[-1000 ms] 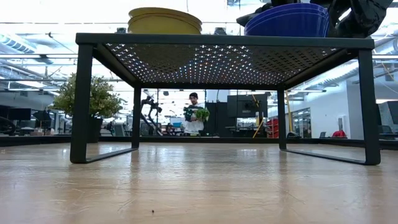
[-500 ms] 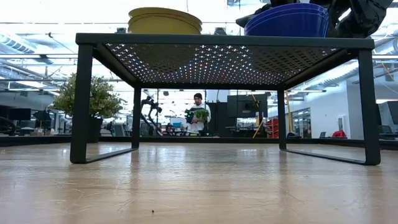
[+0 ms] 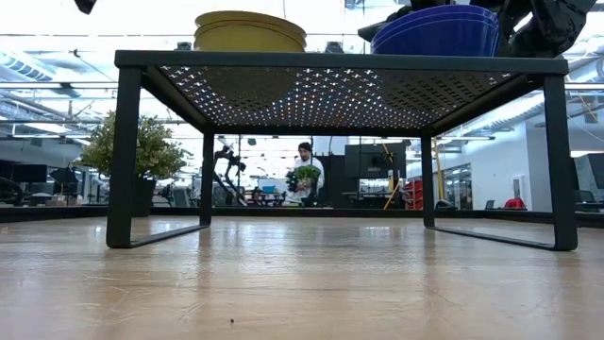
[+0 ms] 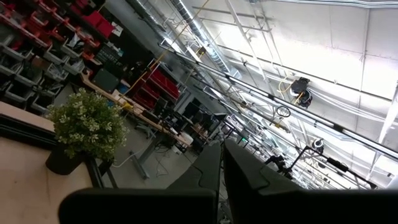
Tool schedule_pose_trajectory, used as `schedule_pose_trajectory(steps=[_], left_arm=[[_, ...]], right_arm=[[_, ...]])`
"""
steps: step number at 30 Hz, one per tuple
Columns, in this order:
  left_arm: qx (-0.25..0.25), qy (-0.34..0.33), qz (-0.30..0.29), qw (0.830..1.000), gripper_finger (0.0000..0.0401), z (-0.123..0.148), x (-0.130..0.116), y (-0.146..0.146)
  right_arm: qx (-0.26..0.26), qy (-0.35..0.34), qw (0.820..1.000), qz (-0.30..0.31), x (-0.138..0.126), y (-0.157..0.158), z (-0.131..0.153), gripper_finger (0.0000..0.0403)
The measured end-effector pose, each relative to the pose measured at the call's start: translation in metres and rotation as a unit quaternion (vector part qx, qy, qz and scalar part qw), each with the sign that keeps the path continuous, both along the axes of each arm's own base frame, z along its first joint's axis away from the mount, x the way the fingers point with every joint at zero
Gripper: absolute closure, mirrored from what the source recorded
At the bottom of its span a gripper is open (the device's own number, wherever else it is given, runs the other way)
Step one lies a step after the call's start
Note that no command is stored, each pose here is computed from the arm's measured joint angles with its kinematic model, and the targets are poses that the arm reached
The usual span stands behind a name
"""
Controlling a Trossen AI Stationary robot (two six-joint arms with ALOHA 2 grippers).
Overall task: Pick & Place Mini bowls
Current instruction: Return to Home Position
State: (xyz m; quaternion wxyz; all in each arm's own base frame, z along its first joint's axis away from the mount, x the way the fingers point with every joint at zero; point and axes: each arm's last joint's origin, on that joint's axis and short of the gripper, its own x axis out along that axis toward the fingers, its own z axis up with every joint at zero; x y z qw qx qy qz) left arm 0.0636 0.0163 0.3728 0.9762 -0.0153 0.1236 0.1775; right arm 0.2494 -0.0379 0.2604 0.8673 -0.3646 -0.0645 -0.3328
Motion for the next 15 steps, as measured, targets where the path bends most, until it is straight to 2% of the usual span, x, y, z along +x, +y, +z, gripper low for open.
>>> schedule_pose_trajectory(steps=[8,15], left_arm=[[0.039,-0.112,0.043,0.992,0.0324,-0.035,-0.021,-0.001],[0.046,-0.138,0.076,0.986,0.0324,-0.084,0.006,0.005]], right_arm=[[0.000,0.000,1.000,0.000,0.000,0.000,0.000,0.0394],[0.000,-0.001,1.000,0.000,0.000,0.000,0.000,0.0394]])
